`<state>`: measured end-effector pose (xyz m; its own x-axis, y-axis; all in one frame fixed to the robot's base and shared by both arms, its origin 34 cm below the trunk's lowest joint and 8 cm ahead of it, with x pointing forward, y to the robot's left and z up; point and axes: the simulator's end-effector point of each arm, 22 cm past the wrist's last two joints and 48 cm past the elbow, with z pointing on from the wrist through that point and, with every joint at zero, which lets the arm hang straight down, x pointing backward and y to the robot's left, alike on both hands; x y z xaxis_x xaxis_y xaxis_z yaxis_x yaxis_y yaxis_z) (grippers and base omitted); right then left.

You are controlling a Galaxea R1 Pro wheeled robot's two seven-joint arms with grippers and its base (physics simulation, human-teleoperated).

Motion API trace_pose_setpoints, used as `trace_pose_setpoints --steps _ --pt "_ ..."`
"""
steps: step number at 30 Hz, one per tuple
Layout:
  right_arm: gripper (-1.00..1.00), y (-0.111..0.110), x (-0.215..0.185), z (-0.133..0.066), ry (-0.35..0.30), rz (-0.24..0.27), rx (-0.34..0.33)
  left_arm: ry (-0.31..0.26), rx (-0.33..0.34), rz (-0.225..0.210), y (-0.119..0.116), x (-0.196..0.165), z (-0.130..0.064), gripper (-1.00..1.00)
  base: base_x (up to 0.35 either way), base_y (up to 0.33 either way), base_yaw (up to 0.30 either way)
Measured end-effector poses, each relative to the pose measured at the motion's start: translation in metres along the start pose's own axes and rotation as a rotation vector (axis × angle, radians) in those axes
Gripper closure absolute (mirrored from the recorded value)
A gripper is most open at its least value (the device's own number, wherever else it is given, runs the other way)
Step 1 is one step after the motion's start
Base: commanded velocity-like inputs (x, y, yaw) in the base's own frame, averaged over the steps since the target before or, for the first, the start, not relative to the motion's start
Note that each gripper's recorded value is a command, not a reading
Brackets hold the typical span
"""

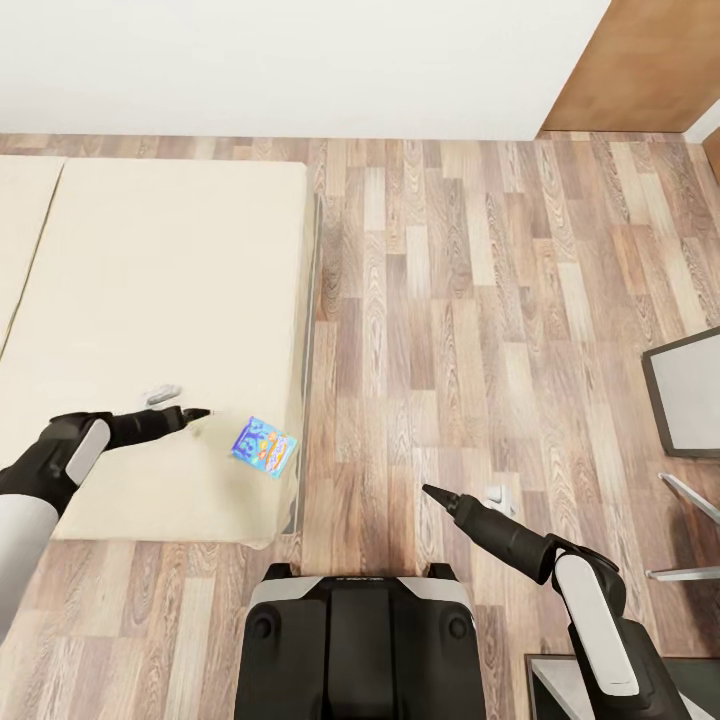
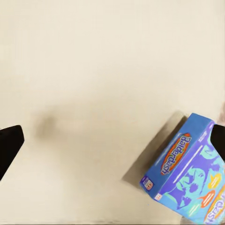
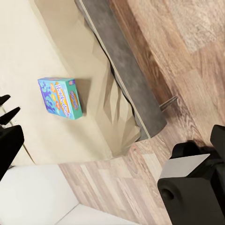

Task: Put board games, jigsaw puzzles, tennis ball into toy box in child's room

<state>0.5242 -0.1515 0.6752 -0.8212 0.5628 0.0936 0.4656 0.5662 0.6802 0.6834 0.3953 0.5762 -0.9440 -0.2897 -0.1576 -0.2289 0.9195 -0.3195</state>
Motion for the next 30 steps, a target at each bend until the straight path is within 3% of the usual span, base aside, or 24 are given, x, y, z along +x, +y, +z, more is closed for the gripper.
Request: trace_pose_setpoints --steps 4,8,13,19,30 --pt "-1.00 0.000 0.000 0.000 0.000 0.000 0.000 0.008 0.122 -0.027 -0.005 -0.003 -0.018 -1.00 0.000 0.000 0.000" --pt "-1.00 0.002 0.000 0.000 -0.001 -0.001 -0.003 0.036 0.318 -0.055 -0.010 0.013 -0.053 -1.00 0.000 0.000 0.000" --pt "-1.00 0.004 0.000 0.001 -0.002 -0.002 -0.007 0.097 0.596 -0.106 -0.025 0.059 -0.105 -1.00 0.000 0.000 0.000" --pt "-1.00 0.007 -0.002 0.000 -0.009 -0.005 -0.013 0.118 0.803 -0.149 -0.042 0.076 -0.151 -1.00 0.000 0.000 0.000" --pt "-1.00 0.015 -0.005 -0.002 -0.016 -0.017 -0.023 0.106 0.774 -0.137 -0.025 0.065 -0.173 -1.00 0.000 0.000 0.000"
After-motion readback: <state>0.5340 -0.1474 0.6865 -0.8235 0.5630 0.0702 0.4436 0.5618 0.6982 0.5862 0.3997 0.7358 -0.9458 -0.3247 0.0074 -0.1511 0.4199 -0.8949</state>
